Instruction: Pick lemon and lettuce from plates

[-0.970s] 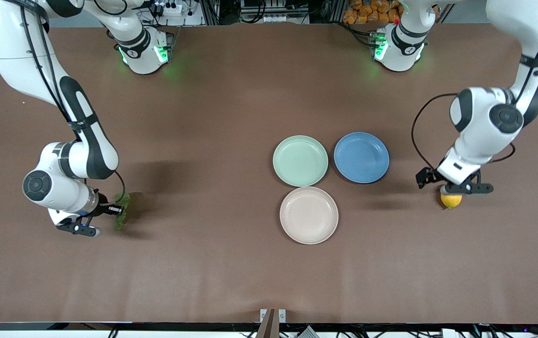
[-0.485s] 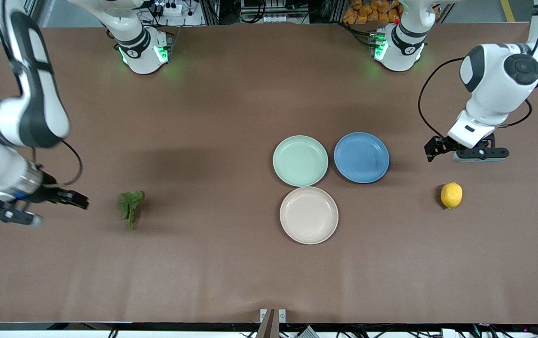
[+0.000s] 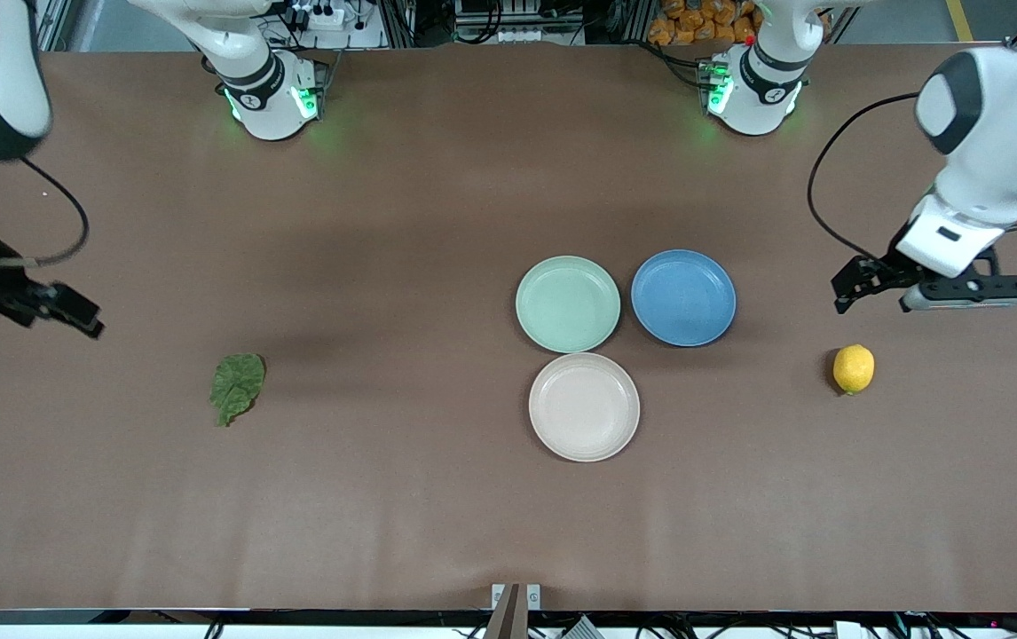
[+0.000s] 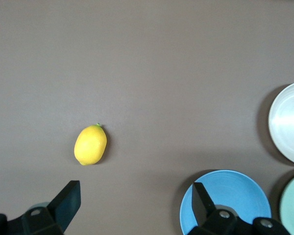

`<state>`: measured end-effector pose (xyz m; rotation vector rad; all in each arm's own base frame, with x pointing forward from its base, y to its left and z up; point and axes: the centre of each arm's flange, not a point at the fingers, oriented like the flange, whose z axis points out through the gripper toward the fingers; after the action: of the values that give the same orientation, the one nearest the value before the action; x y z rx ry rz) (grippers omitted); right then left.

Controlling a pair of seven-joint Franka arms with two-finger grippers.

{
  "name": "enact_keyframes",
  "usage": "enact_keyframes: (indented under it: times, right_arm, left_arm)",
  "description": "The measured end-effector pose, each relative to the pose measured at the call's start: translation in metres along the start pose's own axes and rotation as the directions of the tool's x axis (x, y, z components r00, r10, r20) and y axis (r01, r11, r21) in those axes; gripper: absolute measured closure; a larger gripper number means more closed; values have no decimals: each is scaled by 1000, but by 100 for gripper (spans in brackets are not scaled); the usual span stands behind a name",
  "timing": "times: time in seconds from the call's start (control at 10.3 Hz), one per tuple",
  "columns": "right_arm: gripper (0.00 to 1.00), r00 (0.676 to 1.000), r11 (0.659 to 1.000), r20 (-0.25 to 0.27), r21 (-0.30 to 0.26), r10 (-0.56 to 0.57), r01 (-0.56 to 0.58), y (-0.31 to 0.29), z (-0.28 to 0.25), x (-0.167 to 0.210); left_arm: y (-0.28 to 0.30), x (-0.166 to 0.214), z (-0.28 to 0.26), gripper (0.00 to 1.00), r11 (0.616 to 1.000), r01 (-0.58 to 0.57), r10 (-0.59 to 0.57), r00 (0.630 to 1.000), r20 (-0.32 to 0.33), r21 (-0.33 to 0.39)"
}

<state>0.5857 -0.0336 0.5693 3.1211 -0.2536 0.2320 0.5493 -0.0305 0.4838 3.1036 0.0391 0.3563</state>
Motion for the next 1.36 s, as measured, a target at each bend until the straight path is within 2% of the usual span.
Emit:
enact_keyframes:
  times: [0.29, 0.39, 0.58, 0.78, 0.97, 1.16, 1.36]
  right_arm:
    - [0, 997, 997, 17, -4, -77, 77, -1, -60, -28]
    - [0, 994, 994, 23, -1, -107, 108, 0, -76, -32]
    - [0, 990, 991, 35, 9, -134, 134, 8, -91, -34]
    - [0, 988, 989, 33, 14, -150, 150, 5, -98, -35]
    - [0, 986, 987, 37, 16, -161, 161, 2, -105, -37]
    - [0, 983, 983, 41, 19, -181, 181, 4, -114, -40]
    - [0, 981, 982, 48, 23, -189, 188, 4, -117, -41]
  left_arm:
    - [2, 20, -63, 0, 1000, 2, -2, 998, 56, 1]
    - [2, 23, -79, 0, 1000, 17, -15, 997, 74, -20]
    - [4, 26, -106, 0, 997, 36, -30, 995, 100, -62]
    - [6, 26, -127, 0, 997, 29, -21, 992, 126, -64]
    - [13, 23, -134, 0, 998, 15, -3, 983, 183, -64]
    - [13, 21, -136, 0, 999, 8, 3, 975, 222, -50]
    - [13, 22, -147, 0, 1000, -20, 17, 977, 213, 12]
